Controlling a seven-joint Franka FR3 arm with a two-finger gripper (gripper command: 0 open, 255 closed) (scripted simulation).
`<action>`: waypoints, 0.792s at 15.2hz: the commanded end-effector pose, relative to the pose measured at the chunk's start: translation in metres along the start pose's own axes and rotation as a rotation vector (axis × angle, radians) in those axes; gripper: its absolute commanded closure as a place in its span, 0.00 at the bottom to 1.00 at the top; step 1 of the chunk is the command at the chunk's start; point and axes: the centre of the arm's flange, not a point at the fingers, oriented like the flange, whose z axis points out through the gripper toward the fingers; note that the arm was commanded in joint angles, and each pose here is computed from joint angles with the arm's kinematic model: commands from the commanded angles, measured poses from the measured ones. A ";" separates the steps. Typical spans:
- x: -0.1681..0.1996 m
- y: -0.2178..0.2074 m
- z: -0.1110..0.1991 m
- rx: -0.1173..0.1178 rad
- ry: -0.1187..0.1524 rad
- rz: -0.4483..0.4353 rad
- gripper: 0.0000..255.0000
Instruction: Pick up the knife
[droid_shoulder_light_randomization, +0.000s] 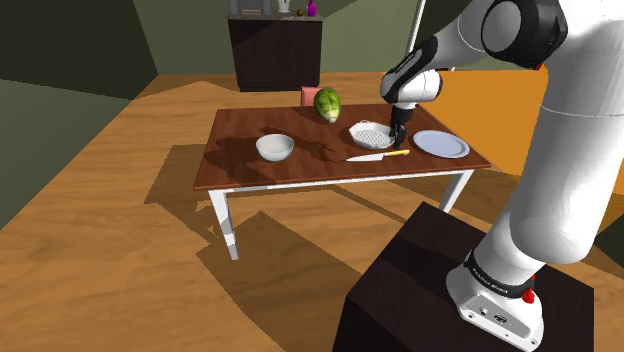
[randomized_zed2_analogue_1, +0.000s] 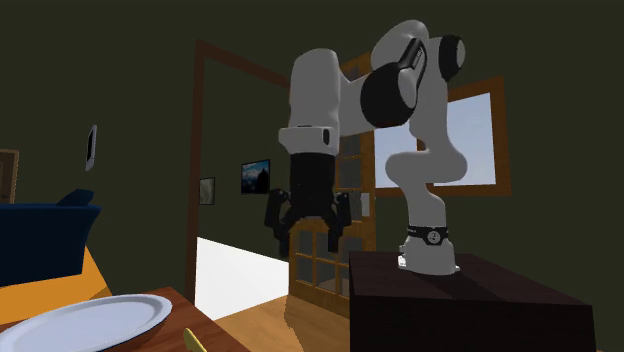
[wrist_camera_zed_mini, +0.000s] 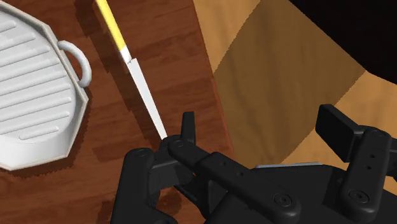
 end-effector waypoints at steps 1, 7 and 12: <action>0.000 0.018 0.021 0.002 -0.004 -0.035 0.00; 0.004 0.072 0.080 0.007 -0.021 -0.133 0.00; 0.012 0.117 0.128 0.011 -0.036 -0.215 0.00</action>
